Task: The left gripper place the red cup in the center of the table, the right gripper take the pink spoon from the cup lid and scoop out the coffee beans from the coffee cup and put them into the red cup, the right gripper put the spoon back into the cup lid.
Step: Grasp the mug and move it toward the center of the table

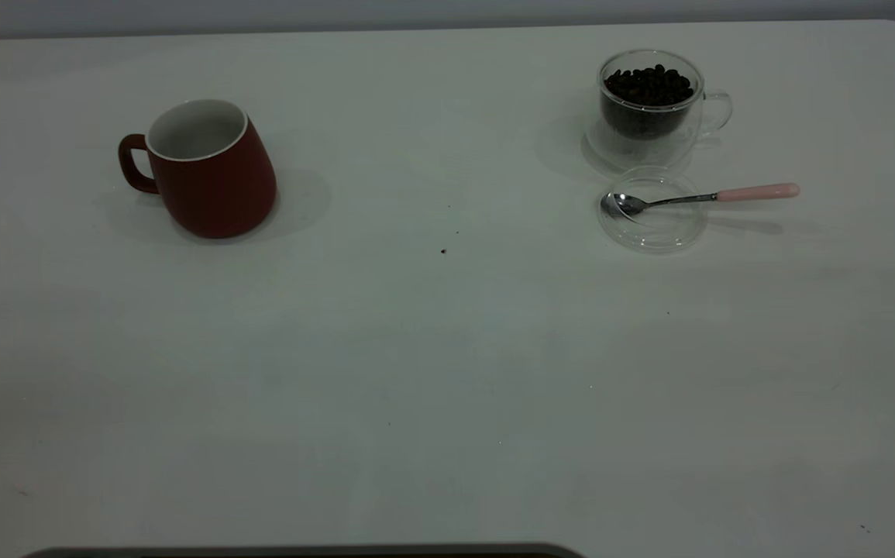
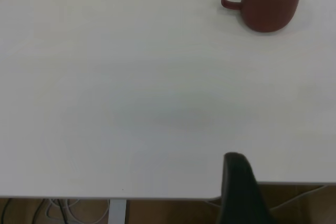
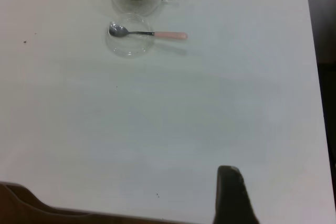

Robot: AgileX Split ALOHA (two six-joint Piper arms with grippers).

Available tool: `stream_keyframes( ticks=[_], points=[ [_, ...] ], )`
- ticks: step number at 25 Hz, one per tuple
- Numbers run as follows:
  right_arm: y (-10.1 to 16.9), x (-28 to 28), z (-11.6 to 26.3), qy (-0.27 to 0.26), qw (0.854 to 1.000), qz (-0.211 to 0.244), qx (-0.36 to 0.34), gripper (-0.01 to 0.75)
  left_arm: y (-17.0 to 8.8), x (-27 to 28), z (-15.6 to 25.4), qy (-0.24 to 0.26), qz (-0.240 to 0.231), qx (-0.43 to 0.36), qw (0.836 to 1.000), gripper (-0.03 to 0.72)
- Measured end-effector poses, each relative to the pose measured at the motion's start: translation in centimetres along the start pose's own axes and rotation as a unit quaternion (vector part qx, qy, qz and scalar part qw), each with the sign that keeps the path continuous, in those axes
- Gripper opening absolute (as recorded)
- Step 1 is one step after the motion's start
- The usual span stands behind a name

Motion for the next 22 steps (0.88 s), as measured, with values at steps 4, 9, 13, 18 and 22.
stream_keyframes(
  ticks=[4, 9, 13, 18, 22],
  points=[
    [0.0, 0.0, 0.0, 0.0, 1.0, 0.0, 0.0, 0.502, 0.0, 0.0, 0.0, 0.0, 0.0, 0.0, 1.0, 0.494],
    [0.0, 0.0, 0.0, 0.0, 1.0, 0.0, 0.0, 0.502, 0.0, 0.0, 0.0, 0.0, 0.0, -0.001, 1.0, 0.494],
    [0.0, 0.0, 0.0, 0.0, 1.0, 0.0, 0.0, 0.502, -0.2, 0.0, 0.0, -0.002, 0.009, 0.002, 1.0, 0.494],
    [0.0, 0.0, 0.0, 0.0, 1.0, 0.0, 0.0, 0.502, -1.1, 0.0, -0.2, -0.008, 0.042, 0.012, 0.999, 0.494],
    [0.0, 0.0, 0.0, 0.0, 1.0, 0.0, 0.0, 0.502, -1.3, 0.1, -0.3, -0.01, 0.051, 0.01, 0.999, 0.494]
  ],
)
Point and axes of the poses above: a point on each arm's last joint axis where the gripper is mounted, x pointing back along that axis away from the gripper, y along the wrist's bending axis when the last joint is at zero, z = x × y, the point moved 4 cm from there along -x, pointing out along that axis toward the gripper, and after that the axes turned 10 degrees about -x, right-handed, at the moved point
